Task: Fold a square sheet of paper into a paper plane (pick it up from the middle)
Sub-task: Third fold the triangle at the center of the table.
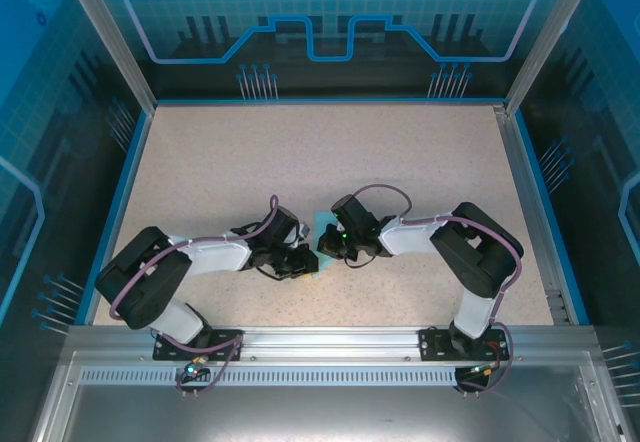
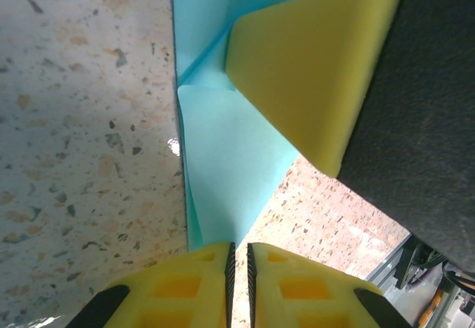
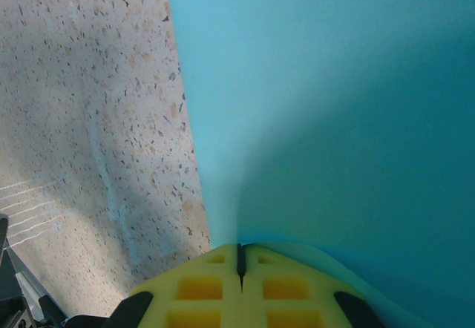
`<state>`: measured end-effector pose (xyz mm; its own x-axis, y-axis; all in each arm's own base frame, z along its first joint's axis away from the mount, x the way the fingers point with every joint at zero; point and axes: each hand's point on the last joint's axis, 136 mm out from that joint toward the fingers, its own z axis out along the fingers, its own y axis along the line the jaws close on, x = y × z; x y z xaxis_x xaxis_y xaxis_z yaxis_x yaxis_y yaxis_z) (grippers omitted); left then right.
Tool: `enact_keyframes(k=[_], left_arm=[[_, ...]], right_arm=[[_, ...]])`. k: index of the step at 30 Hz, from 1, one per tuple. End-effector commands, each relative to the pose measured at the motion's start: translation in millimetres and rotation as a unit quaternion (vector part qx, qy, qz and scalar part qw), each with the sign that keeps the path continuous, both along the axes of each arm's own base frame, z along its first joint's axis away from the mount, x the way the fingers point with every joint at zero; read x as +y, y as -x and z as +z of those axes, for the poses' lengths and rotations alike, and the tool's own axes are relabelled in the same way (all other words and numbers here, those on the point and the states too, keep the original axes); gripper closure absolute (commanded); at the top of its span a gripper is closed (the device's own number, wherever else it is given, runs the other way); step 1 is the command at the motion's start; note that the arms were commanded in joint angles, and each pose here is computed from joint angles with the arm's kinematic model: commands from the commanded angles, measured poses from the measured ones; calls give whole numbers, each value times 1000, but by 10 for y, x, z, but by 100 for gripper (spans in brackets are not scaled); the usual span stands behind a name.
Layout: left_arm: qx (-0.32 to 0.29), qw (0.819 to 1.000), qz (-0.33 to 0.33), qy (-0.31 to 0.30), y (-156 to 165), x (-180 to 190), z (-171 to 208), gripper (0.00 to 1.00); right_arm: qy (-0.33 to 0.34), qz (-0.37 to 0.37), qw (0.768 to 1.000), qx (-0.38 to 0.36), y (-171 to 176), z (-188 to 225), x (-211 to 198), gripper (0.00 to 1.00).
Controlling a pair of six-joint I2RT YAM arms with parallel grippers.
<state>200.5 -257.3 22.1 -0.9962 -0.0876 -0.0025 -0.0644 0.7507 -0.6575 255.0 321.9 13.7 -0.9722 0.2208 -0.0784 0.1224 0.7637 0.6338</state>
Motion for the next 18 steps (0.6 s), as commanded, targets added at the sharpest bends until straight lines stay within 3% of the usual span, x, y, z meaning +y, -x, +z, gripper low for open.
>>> enact_keyframes(k=[1, 18], left_arm=[[0, 1000, 1, -3, -35, -45, 21, 84], [-15, 1000, 0, 3, -60, -51, 132, 85]], right_arm=[[4, -5, 1000, 3, -51, -63, -32, 100], [-6, 1, 1000, -16, -82, 35, -12, 100]])
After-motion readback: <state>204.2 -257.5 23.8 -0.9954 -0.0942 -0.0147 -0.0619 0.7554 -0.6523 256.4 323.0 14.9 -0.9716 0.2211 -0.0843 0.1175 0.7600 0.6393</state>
